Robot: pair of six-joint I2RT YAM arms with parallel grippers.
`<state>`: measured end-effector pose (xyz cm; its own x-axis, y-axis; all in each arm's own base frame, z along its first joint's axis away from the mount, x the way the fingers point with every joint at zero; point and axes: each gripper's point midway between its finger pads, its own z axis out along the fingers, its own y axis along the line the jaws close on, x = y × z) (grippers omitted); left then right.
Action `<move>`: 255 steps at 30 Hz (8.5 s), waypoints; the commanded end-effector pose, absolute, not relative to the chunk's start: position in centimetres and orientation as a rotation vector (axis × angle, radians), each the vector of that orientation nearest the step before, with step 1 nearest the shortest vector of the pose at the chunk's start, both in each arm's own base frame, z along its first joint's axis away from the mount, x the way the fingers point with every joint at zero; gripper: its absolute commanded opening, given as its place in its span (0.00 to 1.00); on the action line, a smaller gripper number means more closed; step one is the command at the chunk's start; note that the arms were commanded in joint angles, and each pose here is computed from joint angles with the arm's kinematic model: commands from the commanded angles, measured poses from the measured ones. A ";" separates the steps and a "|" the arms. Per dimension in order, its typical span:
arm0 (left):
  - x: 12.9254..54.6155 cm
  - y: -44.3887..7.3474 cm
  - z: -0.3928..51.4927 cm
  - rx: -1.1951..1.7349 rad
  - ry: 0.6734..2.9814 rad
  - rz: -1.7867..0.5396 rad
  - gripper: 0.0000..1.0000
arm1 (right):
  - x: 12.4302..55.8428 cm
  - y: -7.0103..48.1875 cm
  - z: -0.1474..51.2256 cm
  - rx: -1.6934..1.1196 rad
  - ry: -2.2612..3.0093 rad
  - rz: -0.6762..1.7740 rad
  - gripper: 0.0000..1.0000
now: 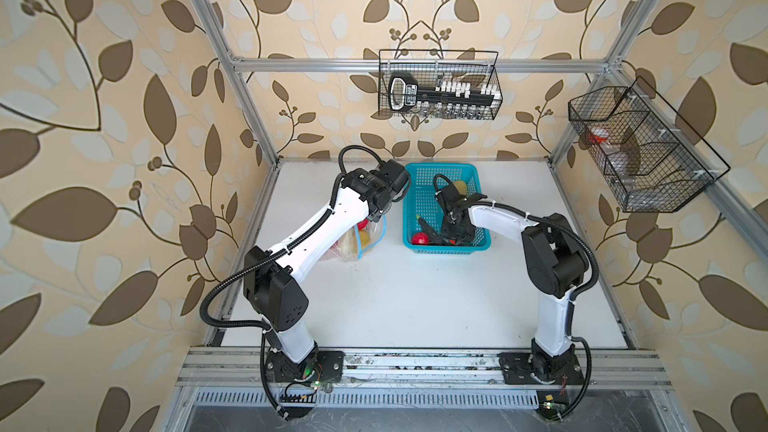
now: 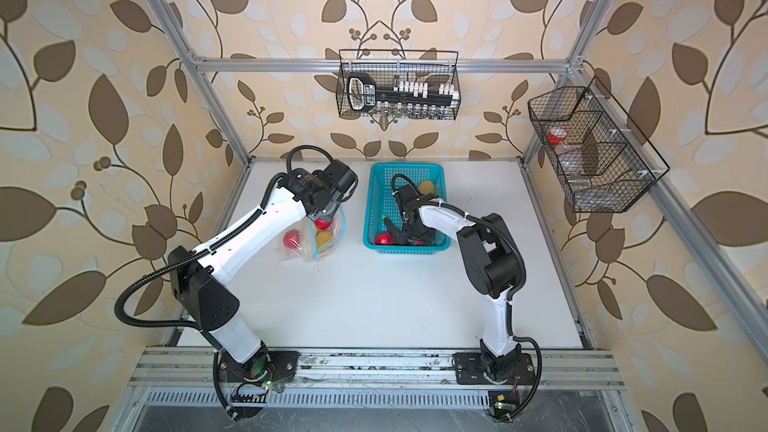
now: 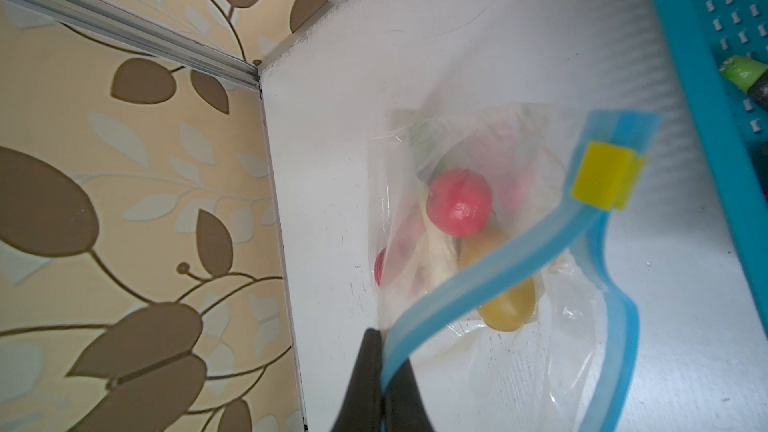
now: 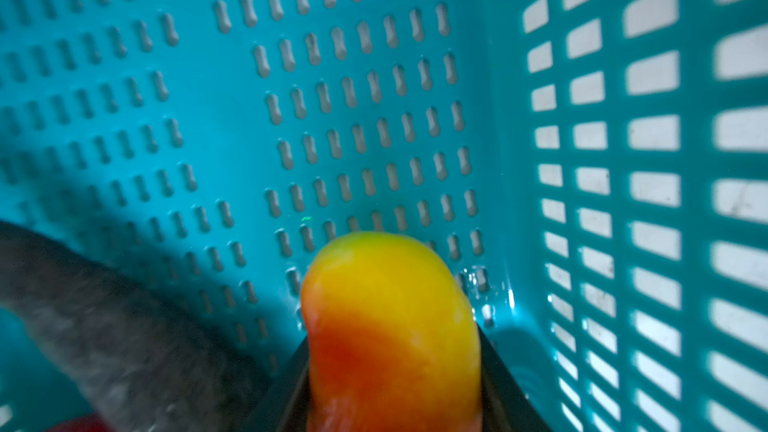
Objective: Place the food in the zip-top bag and seal the zipper
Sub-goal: 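Lift the red-yellow mango and carry it to the bag mouth, then lower the mango into the bag and open the right gripper, then raise the right gripper and move it back over the basket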
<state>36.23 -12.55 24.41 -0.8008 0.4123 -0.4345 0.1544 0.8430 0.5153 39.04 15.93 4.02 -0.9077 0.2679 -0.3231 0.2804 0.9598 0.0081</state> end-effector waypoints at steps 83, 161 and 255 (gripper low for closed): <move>36.1 -11.2 25.2 0.354 2.507 0.597 0.00 | 33.4 34.8 22.6 -0.080 2.147 1.211 0.17; 34.9 -10.6 25.7 0.303 2.533 0.430 0.00 | 36.0 46.0 20.2 -0.078 2.139 1.250 0.74; 34.6 -9.4 26.4 0.248 2.516 0.399 0.00 | 38.6 24.9 26.9 0.024 2.128 0.289 1.00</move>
